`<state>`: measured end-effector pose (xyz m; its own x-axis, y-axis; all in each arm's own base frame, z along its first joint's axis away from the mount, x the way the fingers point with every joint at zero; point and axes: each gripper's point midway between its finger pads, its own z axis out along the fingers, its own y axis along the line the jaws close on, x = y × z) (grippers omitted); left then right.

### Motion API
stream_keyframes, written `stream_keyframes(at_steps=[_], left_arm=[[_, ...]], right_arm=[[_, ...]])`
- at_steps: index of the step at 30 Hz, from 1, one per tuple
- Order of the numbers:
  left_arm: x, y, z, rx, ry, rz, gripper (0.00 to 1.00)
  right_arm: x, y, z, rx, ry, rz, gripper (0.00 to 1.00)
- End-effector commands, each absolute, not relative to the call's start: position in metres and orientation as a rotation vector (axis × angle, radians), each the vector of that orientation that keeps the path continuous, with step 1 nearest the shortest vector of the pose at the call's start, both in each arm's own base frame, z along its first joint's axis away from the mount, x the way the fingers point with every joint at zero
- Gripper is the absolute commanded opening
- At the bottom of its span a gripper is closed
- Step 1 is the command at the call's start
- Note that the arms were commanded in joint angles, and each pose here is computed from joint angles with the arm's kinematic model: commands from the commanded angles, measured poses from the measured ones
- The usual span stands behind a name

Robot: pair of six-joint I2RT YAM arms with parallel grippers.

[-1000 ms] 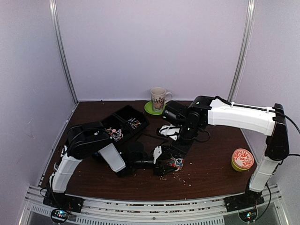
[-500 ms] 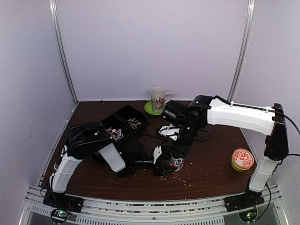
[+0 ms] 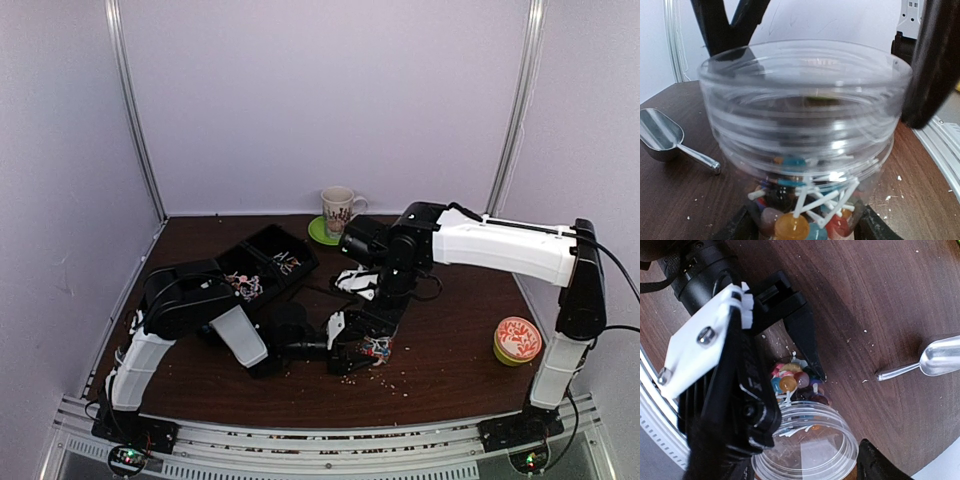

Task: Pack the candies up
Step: Place the box lid on the packing bottle.

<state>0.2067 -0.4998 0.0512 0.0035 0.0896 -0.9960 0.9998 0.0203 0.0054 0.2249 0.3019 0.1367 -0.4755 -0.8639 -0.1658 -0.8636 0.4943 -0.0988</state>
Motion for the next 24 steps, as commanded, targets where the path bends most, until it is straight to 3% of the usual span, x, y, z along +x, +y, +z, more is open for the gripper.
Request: stream_keyframes(at_steps=[1, 12, 24], left_arm=[[0.214, -0.498, 0.044, 1.226, 1.306, -1.111, 0.62], [0.216, -0.498, 0.042, 1.216, 1.322, -1.098, 0.62], [0.216, -0.497, 0.040, 1.218, 1.328, -1.097, 0.62]], right_arm=[[0.229, 0.303, 0.131, -1.386, 2.563, 0.014, 0.65], [0.237, 0.297, 0.140, -1.203, 2.583, 0.043, 0.66], [0.236, 0.295, 0.158, -1.194, 2.543, 0.101, 0.92]])
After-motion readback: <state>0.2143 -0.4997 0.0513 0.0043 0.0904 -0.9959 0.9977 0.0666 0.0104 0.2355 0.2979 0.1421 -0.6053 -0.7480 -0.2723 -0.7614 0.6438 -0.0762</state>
